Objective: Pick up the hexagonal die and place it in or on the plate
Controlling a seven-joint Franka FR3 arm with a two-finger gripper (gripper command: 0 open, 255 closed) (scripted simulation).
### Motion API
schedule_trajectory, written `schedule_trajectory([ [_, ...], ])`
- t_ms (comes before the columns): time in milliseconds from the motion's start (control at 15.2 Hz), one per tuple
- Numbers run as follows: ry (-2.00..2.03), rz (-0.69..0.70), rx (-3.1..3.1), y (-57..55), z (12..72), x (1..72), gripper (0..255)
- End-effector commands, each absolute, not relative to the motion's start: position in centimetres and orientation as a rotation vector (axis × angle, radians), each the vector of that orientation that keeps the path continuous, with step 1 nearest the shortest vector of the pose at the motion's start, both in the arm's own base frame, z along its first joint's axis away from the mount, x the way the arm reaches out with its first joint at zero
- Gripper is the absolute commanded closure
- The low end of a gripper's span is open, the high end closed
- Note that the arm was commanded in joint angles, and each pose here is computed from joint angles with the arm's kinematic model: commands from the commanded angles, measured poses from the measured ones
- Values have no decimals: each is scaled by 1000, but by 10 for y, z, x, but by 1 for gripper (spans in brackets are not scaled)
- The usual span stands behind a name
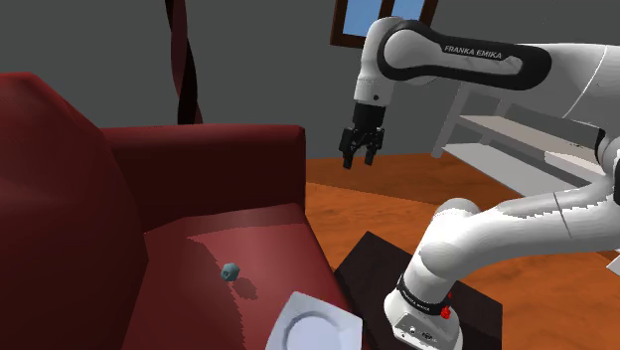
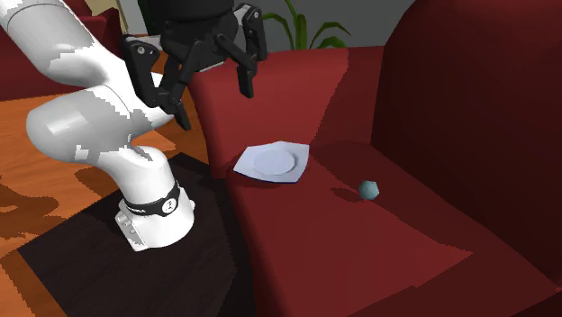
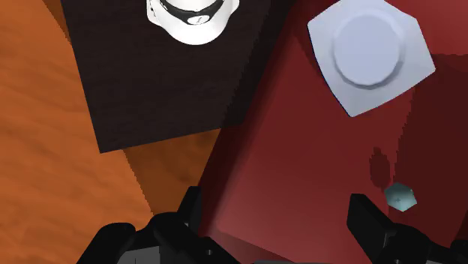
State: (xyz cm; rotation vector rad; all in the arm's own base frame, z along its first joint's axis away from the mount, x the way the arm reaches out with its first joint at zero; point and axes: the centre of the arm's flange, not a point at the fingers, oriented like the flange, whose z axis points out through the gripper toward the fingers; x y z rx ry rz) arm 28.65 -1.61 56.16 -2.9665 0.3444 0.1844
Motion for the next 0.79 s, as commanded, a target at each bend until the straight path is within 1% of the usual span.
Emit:
schedule_trajectory([
  [0, 344, 184, -2967, -16, 562, 287, 0],
  [726, 371, 162, -2988, 88, 476, 344, 0],
])
